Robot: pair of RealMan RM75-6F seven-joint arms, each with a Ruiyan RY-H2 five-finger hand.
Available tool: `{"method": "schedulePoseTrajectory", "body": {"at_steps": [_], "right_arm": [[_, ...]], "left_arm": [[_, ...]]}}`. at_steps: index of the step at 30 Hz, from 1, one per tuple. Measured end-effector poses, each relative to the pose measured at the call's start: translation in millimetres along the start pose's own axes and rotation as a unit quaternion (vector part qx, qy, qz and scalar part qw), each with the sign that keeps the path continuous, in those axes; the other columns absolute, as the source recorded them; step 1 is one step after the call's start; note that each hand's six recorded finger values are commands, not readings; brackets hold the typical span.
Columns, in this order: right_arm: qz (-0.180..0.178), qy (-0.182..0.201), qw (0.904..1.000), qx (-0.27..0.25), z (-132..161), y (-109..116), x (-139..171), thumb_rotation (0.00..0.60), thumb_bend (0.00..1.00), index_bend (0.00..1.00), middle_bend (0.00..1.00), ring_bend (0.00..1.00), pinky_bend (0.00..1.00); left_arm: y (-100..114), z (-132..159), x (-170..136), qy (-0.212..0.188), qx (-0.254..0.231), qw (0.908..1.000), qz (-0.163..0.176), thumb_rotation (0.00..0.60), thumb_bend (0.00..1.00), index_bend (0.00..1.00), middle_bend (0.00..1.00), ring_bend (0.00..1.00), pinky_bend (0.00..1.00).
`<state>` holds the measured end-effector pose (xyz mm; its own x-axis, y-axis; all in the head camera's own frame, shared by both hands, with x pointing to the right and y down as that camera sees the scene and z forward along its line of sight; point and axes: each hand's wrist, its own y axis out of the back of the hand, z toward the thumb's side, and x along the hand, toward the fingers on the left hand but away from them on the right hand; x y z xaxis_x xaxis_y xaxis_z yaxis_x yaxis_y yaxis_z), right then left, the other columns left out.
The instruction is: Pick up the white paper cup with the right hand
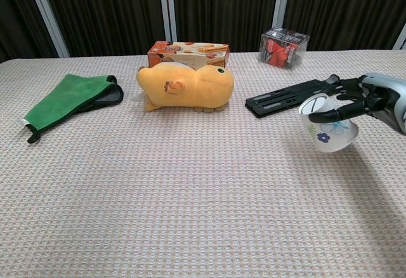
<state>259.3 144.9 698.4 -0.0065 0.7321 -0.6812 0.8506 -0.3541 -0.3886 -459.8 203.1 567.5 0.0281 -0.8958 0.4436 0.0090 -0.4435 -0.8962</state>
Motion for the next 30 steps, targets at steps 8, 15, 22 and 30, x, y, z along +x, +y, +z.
{"method": "schedulePoseTrajectory", "body": {"at_steps": [8, 15, 22, 30], "right_arm": [[-0.004, -0.016, 0.9998, -0.007, -22.0, -5.0, -4.4, 0.6, 0.19, 0.5, 0.16, 0.0, 0.0], [-0.011, -0.026, 0.9996, 0.002, -26.1, 0.8, -3.4, 0.6, 0.2, 0.5, 0.15, 0.0, 0.0], [-0.028, -0.039, 0.9987, 0.014, -31.7, 14.5, 1.0, 0.6, 0.2, 0.46, 0.11, 0.0, 0.0], [-0.024, -0.045, 0.9979, 0.041, -36.0, 32.4, 11.0, 0.6, 0.2, 0.28, 0.01, 0.0, 0.0]], "left_arm": [[0.0, 0.4, 0.2, 0.0, 0.001, 1.0, 0.0, 0.6, 0.0, 0.0, 0.0, 0.0, 0.0], [0.0, 0.1, 0.0, 0.0, 0.0, 1.0, 0.0, 0.6, 0.0, 0.0, 0.0, 0.0, 0.0], [0.1, 0.2, 0.1, 0.0, 0.001, 1.0, 0.0, 0.6, 0.0, 0.0, 0.0, 0.0, 0.0], [0.1, 0.2, -0.1, 0.0, 0.001, 1.0, 0.0, 0.6, 0.0, 0.0, 0.0, 0.0, 0.0]]}}
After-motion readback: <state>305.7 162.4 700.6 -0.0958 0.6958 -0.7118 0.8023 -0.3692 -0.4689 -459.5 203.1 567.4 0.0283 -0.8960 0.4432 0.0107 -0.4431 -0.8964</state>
